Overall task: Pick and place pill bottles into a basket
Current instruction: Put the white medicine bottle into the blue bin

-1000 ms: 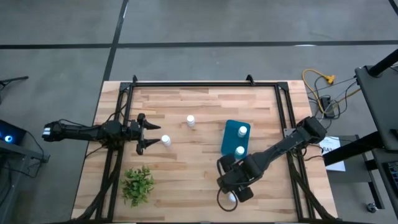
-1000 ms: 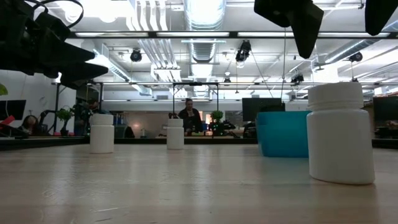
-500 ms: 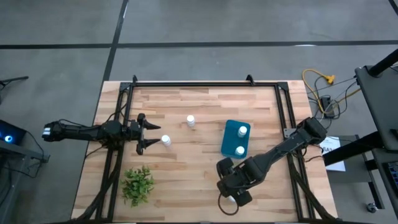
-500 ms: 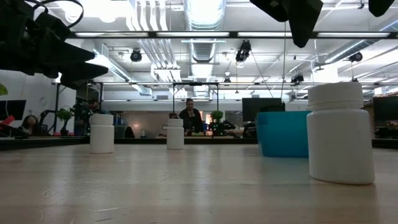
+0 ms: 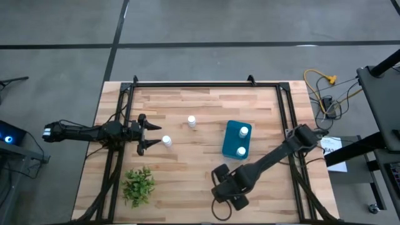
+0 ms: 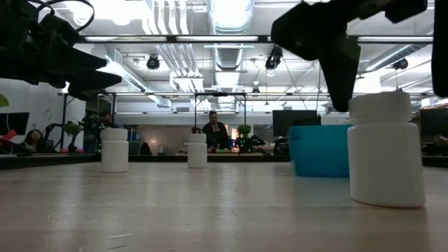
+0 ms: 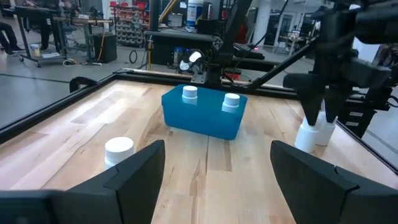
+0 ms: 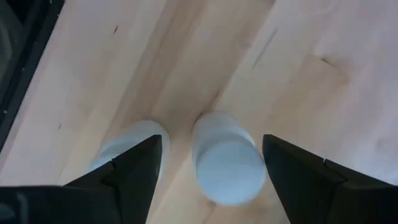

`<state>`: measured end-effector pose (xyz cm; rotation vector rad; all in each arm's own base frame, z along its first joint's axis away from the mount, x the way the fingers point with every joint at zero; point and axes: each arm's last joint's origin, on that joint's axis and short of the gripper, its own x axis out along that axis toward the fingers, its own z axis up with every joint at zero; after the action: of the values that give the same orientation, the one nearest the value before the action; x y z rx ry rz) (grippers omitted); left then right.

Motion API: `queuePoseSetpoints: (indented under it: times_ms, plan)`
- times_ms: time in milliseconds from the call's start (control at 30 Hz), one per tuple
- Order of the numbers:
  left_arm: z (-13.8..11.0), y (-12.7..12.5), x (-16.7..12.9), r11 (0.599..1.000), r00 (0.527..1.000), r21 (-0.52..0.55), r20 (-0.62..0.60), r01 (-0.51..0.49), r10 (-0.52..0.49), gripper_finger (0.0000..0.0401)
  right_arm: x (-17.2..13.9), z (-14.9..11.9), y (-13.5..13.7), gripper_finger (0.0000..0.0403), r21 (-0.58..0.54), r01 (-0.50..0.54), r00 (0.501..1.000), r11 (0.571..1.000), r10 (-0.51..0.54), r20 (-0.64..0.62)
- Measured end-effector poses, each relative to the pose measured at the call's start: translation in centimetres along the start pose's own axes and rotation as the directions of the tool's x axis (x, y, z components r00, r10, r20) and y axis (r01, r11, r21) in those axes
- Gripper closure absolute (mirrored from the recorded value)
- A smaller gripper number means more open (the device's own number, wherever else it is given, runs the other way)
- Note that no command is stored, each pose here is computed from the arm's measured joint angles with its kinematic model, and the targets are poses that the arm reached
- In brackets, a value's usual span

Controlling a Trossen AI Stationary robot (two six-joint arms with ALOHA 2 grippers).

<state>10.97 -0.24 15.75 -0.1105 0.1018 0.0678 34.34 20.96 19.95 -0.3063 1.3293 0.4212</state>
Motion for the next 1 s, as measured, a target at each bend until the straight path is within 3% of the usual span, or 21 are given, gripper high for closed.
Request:
queuePoseSetpoints:
  times_ms: [200,467,1000]
  plan:
    - [0.0,0.0,0.0,1.0,1.0,0.0,0.0,0.0,0.0,0.0127,1.4,0.1,0.0,0.0138,-0.022,0.003,0.999,1.0,-0.005,-0.051]
    - [0.0,0.0,0.0,1.0,1.0,0.0,0.0,0.0,0.0,0.0127,1.1,-0.1,-0.1,0.0143,-0.018,0.006,0.998,1.0,-0.007,-0.066]
    - [0.0,0.0,0.0,1.0,1.0,0.0,0.0,0.001,-0.001,0.0127,1.1,-0.1,-0.3,0.0221,-0.019,0.013,0.998,1.0,-0.014,-0.067]
